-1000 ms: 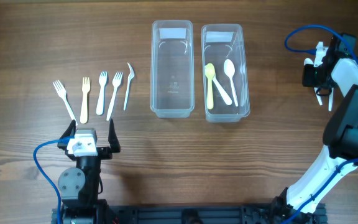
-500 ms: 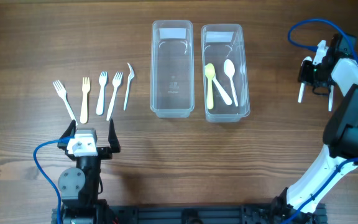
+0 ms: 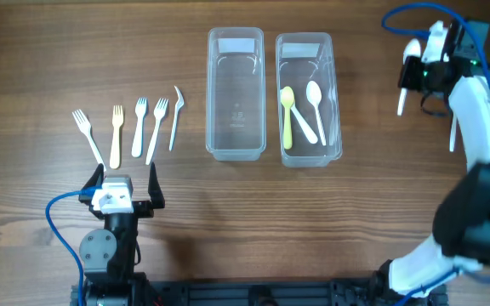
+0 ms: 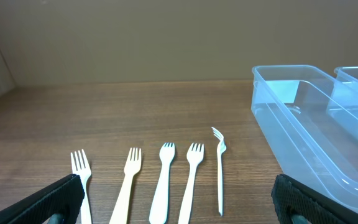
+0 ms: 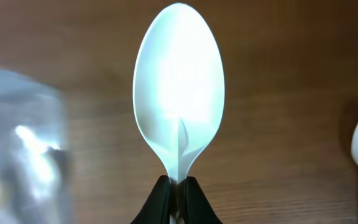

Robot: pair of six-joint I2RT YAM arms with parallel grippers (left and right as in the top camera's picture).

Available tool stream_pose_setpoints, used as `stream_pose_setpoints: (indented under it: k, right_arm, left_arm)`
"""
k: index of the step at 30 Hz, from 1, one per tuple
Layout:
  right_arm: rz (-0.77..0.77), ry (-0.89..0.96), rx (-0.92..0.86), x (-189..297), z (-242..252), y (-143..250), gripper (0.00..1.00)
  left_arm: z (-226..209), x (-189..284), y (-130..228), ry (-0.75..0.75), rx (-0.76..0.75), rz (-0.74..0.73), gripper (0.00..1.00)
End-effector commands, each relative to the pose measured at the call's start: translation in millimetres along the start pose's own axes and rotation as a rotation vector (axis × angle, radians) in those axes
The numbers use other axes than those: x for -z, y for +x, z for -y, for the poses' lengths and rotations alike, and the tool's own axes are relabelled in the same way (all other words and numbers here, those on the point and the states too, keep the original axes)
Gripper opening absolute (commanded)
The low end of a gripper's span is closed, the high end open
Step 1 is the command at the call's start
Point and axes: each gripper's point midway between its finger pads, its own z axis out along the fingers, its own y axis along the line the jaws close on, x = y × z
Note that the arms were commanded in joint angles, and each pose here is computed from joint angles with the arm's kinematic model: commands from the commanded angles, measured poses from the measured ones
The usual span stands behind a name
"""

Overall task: Pack container
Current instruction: 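Move the right gripper to a white spoon and grasp it, then carry the white spoon into the right container and release it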

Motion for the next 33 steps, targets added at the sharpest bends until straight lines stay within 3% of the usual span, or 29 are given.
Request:
stream_pose_setpoints:
  k: [1, 10, 17, 31, 33]
  right_arm:
    - [0.065, -0.096, 0.038, 38, -50, -12, 0.04]
    - [0.001, -0.263, 0.205, 53, -160, 22, 0.04]
    - [-0.027, -0.259, 0.318, 41, -205, 46, 0.04]
    - [-0.180, -0.164, 0.299, -41, -203, 87, 0.05]
    - [-0.198, -0.158, 0.300, -49, -202, 93, 0.13]
  left_arm:
    - [1, 0, 2, 0.010, -0.015, 0.002, 1.00]
    - [1, 0, 2, 0.010, -0.014, 0.002, 1.00]
    - [1, 0, 2, 0.010, -0.014, 0.002, 1.00]
    - [1, 0, 2, 0.010, -0.014, 0.002, 1.00]
    - [1, 0, 2, 0.010, -0.014, 0.002, 1.00]
